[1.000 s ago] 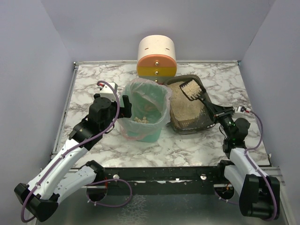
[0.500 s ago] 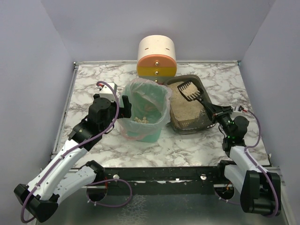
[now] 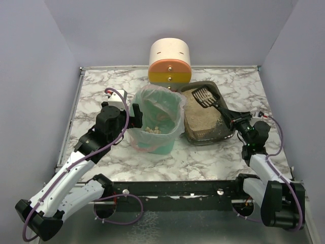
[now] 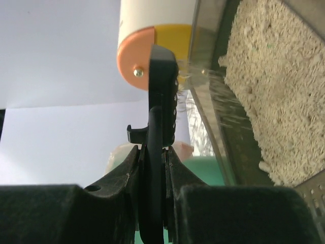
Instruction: Clean the litter box
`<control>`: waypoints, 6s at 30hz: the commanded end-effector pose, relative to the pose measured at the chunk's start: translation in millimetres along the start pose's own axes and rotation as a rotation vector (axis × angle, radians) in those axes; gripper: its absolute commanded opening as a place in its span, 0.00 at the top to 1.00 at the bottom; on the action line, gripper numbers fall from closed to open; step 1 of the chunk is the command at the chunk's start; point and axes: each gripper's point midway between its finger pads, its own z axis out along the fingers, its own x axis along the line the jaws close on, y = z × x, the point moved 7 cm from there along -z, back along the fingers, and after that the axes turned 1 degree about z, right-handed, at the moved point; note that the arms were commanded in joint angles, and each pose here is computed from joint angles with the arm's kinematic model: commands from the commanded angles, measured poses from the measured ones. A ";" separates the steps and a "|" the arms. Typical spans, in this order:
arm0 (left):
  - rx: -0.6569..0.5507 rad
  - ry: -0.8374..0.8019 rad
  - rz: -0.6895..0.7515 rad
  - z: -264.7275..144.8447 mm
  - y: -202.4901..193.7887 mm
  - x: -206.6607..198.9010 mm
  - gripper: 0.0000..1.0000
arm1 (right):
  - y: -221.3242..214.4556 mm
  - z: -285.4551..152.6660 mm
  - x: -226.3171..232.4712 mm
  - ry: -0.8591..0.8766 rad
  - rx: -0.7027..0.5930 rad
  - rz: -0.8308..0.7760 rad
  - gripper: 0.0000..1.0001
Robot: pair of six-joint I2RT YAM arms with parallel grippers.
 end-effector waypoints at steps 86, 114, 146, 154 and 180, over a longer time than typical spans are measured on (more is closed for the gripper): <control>-0.057 0.082 -0.050 -3.8 4.2 12.0 0.01 | -168.5 -12.7 217.4 0.044 0.448 -1.562 1.00; -0.031 0.124 -0.015 6.1 -0.6 15.0 0.01 | -111.0 -45.8 205.1 -0.222 -0.121 -1.499 1.00; -0.035 0.138 0.018 18.2 -3.0 15.3 0.01 | -91.6 124.6 48.4 -0.258 0.336 -1.174 0.99; -0.039 0.131 0.015 16.9 -2.1 14.8 0.01 | -90.6 148.0 32.8 -0.334 0.350 -1.183 1.00; -0.049 0.110 0.009 13.5 1.6 13.5 0.01 | -14.6 109.4 29.2 -0.702 -0.012 -1.120 1.00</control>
